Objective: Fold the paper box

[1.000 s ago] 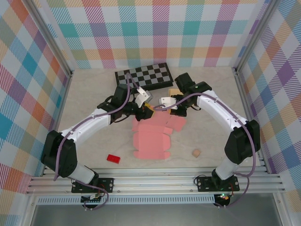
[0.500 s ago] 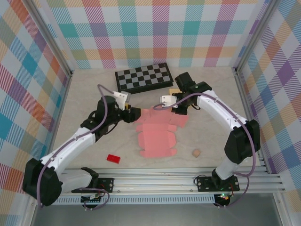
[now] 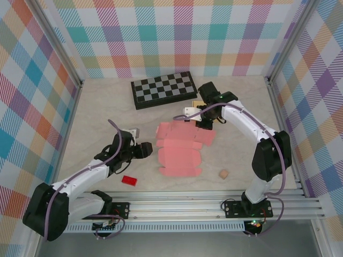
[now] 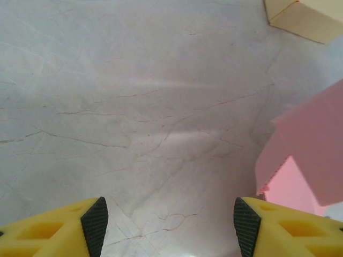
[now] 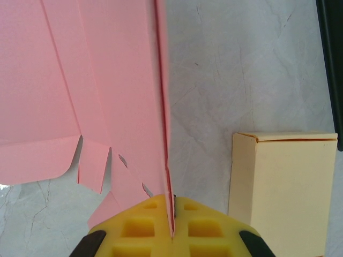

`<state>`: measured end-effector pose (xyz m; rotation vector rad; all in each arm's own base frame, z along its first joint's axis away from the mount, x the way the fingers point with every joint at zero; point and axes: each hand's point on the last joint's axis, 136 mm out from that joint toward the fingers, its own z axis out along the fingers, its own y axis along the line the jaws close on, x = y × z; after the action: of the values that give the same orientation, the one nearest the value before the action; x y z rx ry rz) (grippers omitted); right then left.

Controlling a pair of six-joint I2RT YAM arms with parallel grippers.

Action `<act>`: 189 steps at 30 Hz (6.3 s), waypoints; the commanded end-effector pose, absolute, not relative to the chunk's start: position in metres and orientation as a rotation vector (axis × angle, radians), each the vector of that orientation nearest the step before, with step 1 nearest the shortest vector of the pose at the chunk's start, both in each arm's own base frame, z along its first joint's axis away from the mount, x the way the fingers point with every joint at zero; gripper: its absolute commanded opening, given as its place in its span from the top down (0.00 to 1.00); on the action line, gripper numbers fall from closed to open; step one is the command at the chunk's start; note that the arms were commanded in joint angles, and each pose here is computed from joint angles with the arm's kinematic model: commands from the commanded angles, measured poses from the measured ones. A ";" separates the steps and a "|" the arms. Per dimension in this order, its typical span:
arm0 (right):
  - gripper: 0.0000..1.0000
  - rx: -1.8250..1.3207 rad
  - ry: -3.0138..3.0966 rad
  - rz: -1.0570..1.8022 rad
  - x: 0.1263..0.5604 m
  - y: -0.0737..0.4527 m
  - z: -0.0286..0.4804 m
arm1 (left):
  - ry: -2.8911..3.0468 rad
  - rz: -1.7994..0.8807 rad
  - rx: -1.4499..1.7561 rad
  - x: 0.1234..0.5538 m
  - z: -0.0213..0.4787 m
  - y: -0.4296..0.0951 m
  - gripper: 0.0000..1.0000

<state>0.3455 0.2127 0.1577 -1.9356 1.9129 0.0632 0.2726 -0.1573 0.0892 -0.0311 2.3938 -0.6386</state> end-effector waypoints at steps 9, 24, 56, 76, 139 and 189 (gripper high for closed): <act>1.00 -1.920 1.853 0.177 0.332 0.220 0.172 | 2.244 -0.952 0.101 0.293 0.113 -0.200 0.35; 1.00 -1.935 1.779 0.333 0.312 0.232 0.185 | 2.171 -1.085 0.199 0.289 0.132 -0.228 0.35; 1.00 -1.896 1.828 0.153 0.330 0.215 0.177 | 2.034 -0.854 0.199 0.262 0.167 -0.192 0.29; 1.00 -1.791 1.613 -0.348 0.362 0.215 0.167 | 1.899 -0.760 0.252 0.275 0.194 -0.188 0.28; 1.00 -1.559 1.314 -0.749 0.365 0.246 0.144 | 2.096 -0.909 0.643 0.266 0.106 -0.264 0.52; 1.00 -1.478 1.333 -0.817 0.334 0.242 0.107 | 2.210 -0.564 0.106 0.261 0.092 -0.156 0.38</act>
<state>0.3390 0.2449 0.1147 -1.4809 1.3086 -0.8341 0.2546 -0.1548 0.0945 0.1313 2.1948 -0.5530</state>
